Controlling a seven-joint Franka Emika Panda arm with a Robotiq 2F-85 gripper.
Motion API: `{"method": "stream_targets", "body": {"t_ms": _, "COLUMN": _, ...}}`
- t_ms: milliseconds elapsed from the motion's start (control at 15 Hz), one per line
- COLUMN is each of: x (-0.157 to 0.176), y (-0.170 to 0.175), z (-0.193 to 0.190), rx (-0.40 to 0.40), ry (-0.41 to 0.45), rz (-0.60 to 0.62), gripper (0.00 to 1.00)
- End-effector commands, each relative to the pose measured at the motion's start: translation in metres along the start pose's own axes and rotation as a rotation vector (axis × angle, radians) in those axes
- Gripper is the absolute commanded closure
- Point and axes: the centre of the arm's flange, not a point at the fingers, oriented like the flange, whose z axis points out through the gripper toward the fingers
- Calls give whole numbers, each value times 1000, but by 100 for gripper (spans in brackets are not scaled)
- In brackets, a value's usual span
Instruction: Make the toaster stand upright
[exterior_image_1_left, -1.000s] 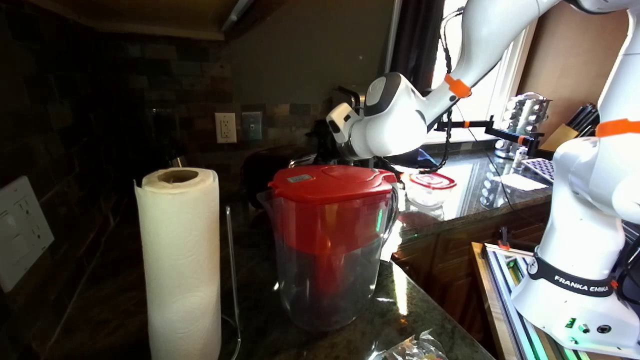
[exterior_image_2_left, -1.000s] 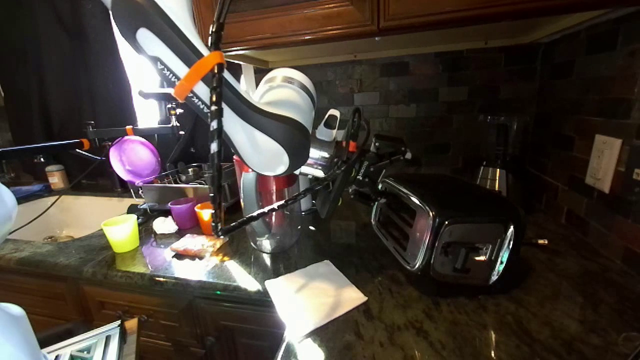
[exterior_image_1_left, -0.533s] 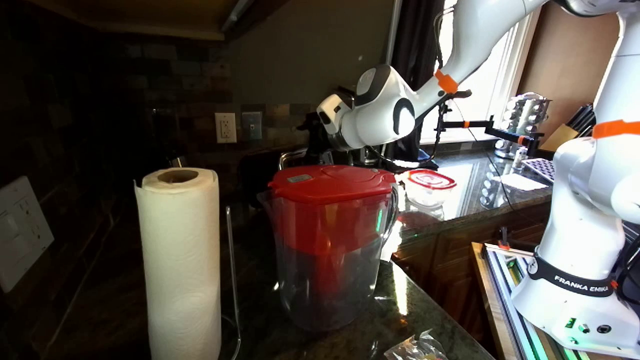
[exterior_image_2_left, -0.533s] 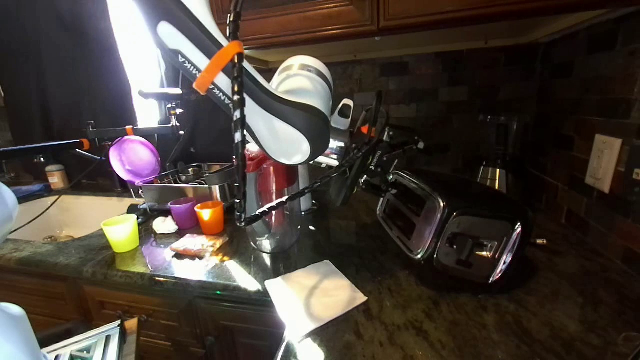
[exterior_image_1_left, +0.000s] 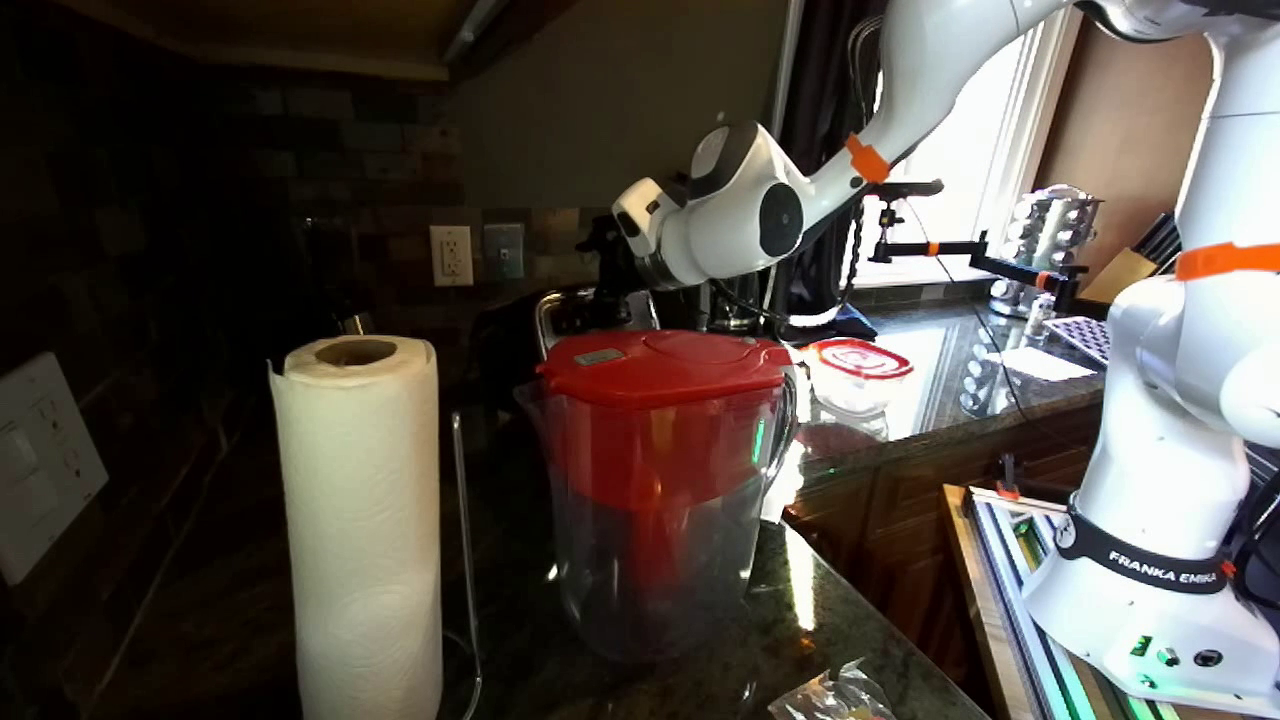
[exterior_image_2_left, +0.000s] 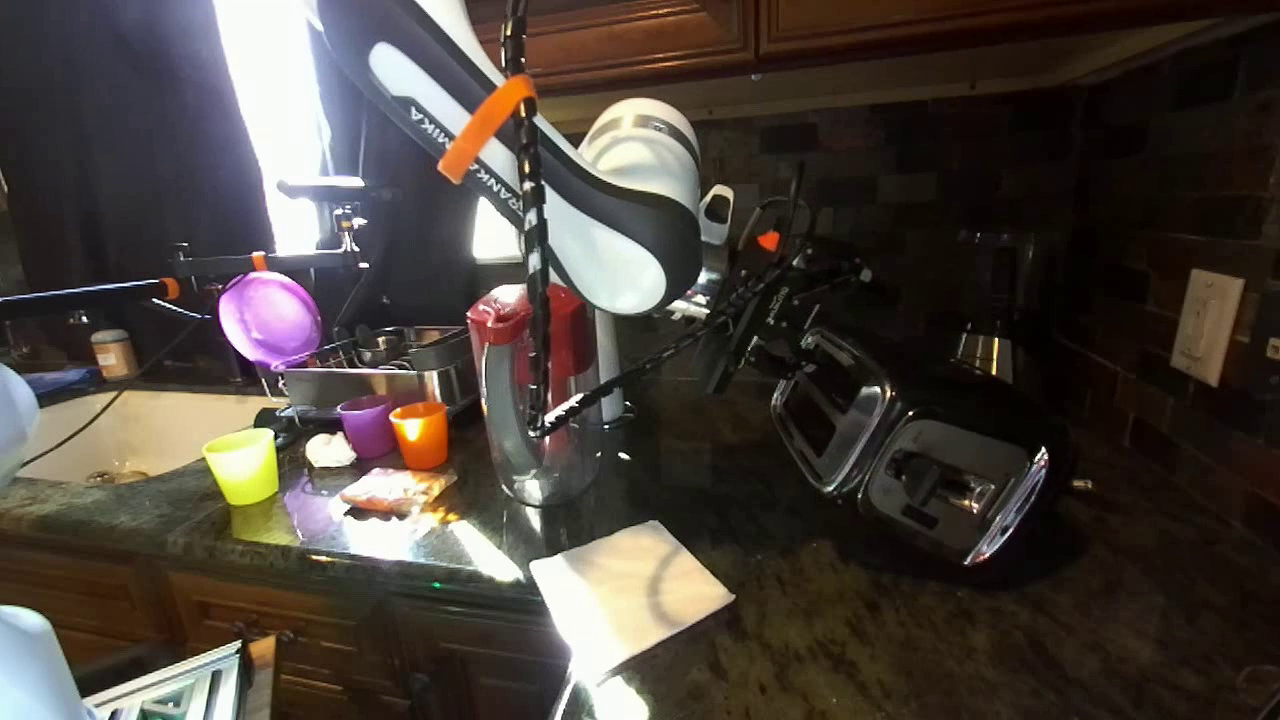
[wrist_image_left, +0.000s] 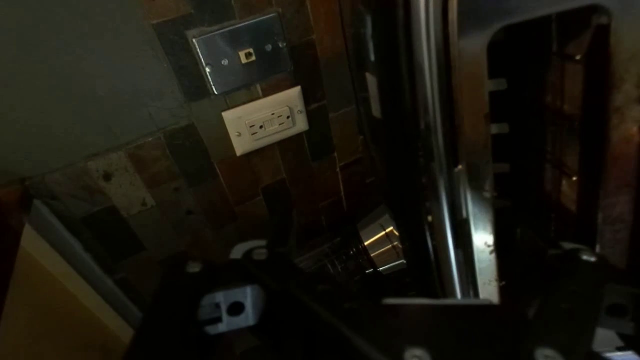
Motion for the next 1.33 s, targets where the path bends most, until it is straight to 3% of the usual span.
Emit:
{"method": "stream_targets", "body": {"t_ms": 0, "x": 5, "y": 22, "z": 17, "rx": 15, "ry": -16, "rz": 6, "gripper": 0}}
{"method": "stream_targets", "body": {"t_ms": 1267, "x": 5, "y": 43, "z": 41, "rx": 19, "ry": -111, "rz": 77, "gripper": 0}}
